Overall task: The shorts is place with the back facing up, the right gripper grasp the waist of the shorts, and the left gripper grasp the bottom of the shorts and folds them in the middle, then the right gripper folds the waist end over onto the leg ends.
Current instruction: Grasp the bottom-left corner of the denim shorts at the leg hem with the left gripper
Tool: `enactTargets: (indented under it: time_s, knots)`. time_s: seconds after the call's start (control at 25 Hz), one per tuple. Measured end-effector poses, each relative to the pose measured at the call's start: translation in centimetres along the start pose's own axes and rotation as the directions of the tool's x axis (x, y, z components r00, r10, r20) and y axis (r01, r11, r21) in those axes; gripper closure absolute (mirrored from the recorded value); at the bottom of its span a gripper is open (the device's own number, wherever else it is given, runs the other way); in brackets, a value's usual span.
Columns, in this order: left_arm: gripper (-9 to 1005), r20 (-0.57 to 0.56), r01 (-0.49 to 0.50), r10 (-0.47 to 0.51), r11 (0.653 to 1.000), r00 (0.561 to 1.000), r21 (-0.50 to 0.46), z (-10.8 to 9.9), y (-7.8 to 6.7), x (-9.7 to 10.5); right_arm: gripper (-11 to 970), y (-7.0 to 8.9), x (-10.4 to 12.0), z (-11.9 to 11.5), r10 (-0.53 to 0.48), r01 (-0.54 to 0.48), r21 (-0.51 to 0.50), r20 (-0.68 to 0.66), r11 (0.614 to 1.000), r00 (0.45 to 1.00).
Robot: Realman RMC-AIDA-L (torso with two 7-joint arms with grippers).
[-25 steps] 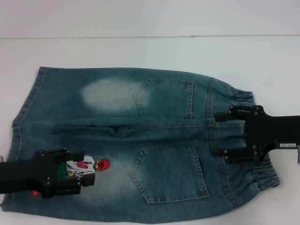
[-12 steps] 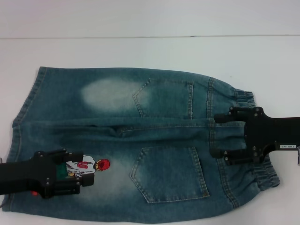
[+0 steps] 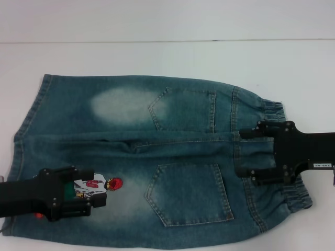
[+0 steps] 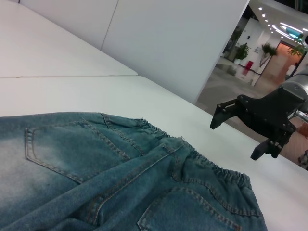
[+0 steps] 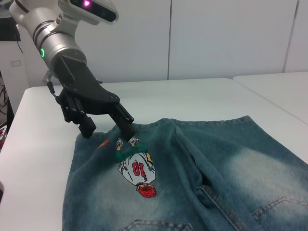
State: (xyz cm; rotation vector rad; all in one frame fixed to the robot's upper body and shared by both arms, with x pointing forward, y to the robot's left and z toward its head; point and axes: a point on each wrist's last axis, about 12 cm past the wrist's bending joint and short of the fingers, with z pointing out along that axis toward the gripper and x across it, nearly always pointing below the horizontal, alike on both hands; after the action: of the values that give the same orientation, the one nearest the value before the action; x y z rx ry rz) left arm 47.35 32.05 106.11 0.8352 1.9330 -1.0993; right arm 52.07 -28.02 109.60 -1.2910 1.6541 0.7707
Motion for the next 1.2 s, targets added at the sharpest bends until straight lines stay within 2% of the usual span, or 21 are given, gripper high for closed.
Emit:
enactTargets:
  time_s: [0.28, 0.4, 0.6, 0.76, 0.92, 1.0, 1.2]
  knots:
    - [172, 0.010, -0.001, 0.001, 1.000, 1.000, -0.017, -0.3, 0.1, -0.1, 96, 0.0, 0.0, 0.0, -0.001, 0.001, 0.000, 0.000, 1.000, 1.000]
    - [172, 0.007, 0.016, -0.015, 0.998, 1.000, -0.057, -1.6, 0.3, -0.6, 96, 0.0, 0.0, 0.0, 0.002, -0.002, 0.001, 0.001, 1.000, 1.000]
    - [172, -0.041, 0.102, -0.109, 0.982, 0.993, -0.158, -4.5, -0.1, -1.9, 97, 0.0, 0.1, -0.3, 0.006, -0.006, 0.017, 0.006, 1.000, 1.000]
    - [172, -0.101, 0.167, -0.196, 0.956, 0.975, -0.239, -6.8, -0.9, -3.1, 97, -0.1, 0.1, -0.6, 0.005, -0.006, 0.034, 0.010, 0.999, 1.000]
    - [172, -0.174, 0.214, -0.286, 0.914, 0.942, -0.345, -8.6, -1.0, -3.6, 97, -0.1, 0.1, -0.7, 0.004, -0.005, 0.038, 0.012, 0.999, 1.000]
    - [172, -0.201, 0.216, -0.312, 0.895, 0.929, -0.390, -9.1, -0.8, -3.4, 97, -0.1, 0.1, -0.7, 0.004, -0.004, 0.039, 0.012, 0.999, 1.000]
    - [173, -0.266, 0.230, -0.367, 0.872, 0.891, -0.433, -8.8, -0.2, -2.6, 97, -0.2, 0.1, -0.6, 0.006, -0.006, 0.040, 0.013, 0.999, 1.000]
